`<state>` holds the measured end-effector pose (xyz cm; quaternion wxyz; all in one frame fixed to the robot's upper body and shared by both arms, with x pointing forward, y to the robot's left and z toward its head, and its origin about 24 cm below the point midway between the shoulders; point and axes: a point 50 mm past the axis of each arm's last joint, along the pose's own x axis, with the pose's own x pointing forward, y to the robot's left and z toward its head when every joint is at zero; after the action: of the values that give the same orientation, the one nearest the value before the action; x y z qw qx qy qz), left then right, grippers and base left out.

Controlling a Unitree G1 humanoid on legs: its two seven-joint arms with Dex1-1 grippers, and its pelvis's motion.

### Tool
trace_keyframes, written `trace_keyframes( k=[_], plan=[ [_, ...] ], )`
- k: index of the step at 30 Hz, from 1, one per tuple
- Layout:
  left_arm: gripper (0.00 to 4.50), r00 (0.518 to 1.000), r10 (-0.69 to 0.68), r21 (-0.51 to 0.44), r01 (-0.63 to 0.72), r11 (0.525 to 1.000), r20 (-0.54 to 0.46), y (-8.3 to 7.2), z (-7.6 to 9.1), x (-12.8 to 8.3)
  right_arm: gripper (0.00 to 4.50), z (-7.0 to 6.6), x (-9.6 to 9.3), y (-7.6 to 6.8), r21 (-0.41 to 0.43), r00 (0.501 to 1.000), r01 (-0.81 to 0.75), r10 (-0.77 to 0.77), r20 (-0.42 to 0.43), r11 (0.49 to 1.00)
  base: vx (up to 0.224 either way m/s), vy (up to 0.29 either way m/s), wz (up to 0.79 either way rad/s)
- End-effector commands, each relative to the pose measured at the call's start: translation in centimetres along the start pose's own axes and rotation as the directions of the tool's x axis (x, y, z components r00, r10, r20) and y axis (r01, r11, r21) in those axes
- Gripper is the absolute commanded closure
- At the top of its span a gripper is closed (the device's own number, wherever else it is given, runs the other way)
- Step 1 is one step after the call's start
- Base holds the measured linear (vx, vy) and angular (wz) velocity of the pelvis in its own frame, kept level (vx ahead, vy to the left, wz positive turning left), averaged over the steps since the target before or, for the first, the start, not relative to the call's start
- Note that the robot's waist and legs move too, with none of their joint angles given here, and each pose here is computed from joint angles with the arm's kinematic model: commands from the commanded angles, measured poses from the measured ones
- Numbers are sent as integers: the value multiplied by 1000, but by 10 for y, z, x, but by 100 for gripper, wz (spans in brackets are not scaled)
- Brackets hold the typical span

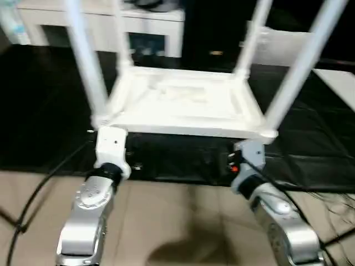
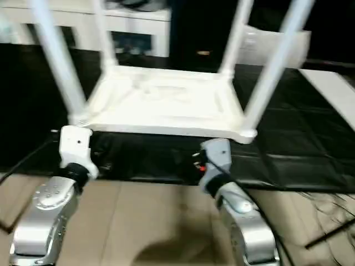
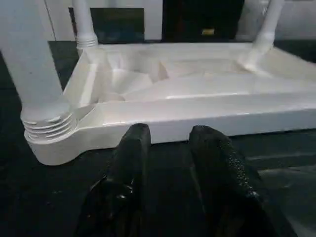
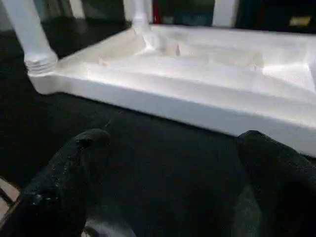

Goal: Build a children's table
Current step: Rotate leg to tighten

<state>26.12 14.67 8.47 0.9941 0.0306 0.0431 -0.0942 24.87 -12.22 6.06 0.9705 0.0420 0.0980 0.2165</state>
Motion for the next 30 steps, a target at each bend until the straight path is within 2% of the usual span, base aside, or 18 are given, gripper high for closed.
trace_keyframes(
  k=[1, 10, 23, 26, 30],
  plan=[
    [272, 999, -33, 6, 33, 999, 7, -6, 0, -2, 0, 3, -6, -4, 3, 1000, 20, -20, 20, 1000, -1, 50, -1],
    [272, 1000, -18, 3, 18, 1000, -5, -6, -3, -4, 0, 8, -5, -8, -18, 999, 30, -30, 28, 999, 23, 8, -1],
    [272, 999, -47, -2, 47, 999, 5, -10, 0, -2, 0, 7, -3, -3, -73, 1000, -17, 17, 8, 997, 117, 6, 4],
    [272, 999, -40, -24, 41, 999, 11, -9, 4, 0, 0, 3, -2, -1, -97, 999, -39, 37, -23, 995, 123, -46, 11],
    [272, 999, -54, 9, 54, 999, -4, -7, 2, -2, 0, 4, -2, 2, -101, 998, -59, 57, -16, 993, 79, -5, -6]
  ],
)
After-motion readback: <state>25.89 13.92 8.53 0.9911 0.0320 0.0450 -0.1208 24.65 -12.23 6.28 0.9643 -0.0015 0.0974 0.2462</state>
